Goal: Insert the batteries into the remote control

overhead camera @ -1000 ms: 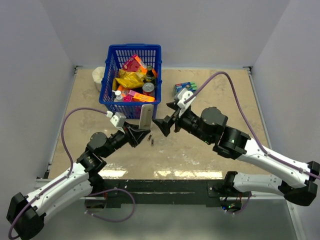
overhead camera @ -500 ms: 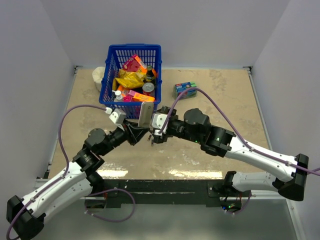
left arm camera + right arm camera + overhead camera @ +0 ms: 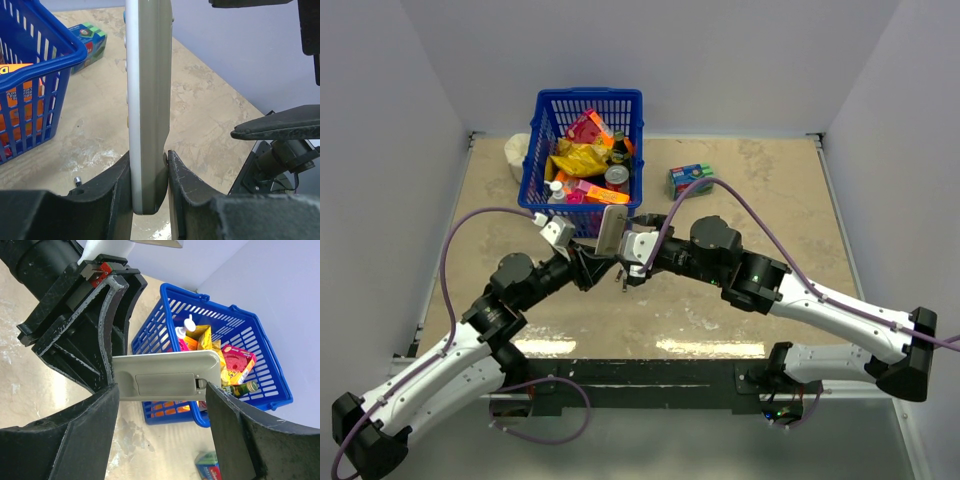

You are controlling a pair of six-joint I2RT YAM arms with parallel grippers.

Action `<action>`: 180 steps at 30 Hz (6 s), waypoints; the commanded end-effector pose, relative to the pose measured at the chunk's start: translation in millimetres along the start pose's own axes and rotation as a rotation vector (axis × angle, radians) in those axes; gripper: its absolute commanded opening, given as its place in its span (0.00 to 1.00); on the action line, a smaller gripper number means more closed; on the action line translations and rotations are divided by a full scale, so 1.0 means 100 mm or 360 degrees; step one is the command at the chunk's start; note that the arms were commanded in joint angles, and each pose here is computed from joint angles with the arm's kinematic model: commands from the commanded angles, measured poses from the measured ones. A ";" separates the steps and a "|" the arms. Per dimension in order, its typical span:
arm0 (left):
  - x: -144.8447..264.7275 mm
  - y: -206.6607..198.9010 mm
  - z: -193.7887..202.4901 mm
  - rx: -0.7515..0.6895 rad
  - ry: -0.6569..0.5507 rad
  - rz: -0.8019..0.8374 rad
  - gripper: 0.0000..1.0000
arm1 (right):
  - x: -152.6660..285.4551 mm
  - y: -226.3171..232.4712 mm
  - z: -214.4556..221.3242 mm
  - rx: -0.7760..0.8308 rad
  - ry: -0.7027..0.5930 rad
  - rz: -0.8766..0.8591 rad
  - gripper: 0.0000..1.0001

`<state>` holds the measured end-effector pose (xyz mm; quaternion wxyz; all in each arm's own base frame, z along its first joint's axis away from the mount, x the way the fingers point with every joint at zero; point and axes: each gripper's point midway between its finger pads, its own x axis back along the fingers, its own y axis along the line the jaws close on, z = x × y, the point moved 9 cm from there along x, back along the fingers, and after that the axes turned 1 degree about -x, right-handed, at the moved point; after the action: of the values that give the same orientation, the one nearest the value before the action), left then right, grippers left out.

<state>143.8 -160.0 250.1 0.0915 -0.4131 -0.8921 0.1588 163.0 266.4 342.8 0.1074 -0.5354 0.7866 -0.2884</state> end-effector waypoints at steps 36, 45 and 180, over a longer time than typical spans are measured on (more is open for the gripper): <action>0.07 -0.25 -0.40 -0.0149 -0.0222 0.0268 0.00 | -0.11 -0.09 -0.04 -0.0046 -0.0076 0.0027 0.62; 0.08 -0.25 -0.40 -0.0172 -0.0246 0.0301 0.00 | -0.19 -0.02 0.11 -0.0048 0.0057 -0.0008 0.56; -0.09 0.03 0.18 0.0061 0.0156 0.0033 0.00 | -0.07 -0.06 0.50 -0.0411 0.0168 0.0007 0.00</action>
<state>145.3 -162.3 216.9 0.1745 -0.3945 -0.8896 0.1506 192.9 257.0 309.1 0.0163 -0.5365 0.8071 -0.2458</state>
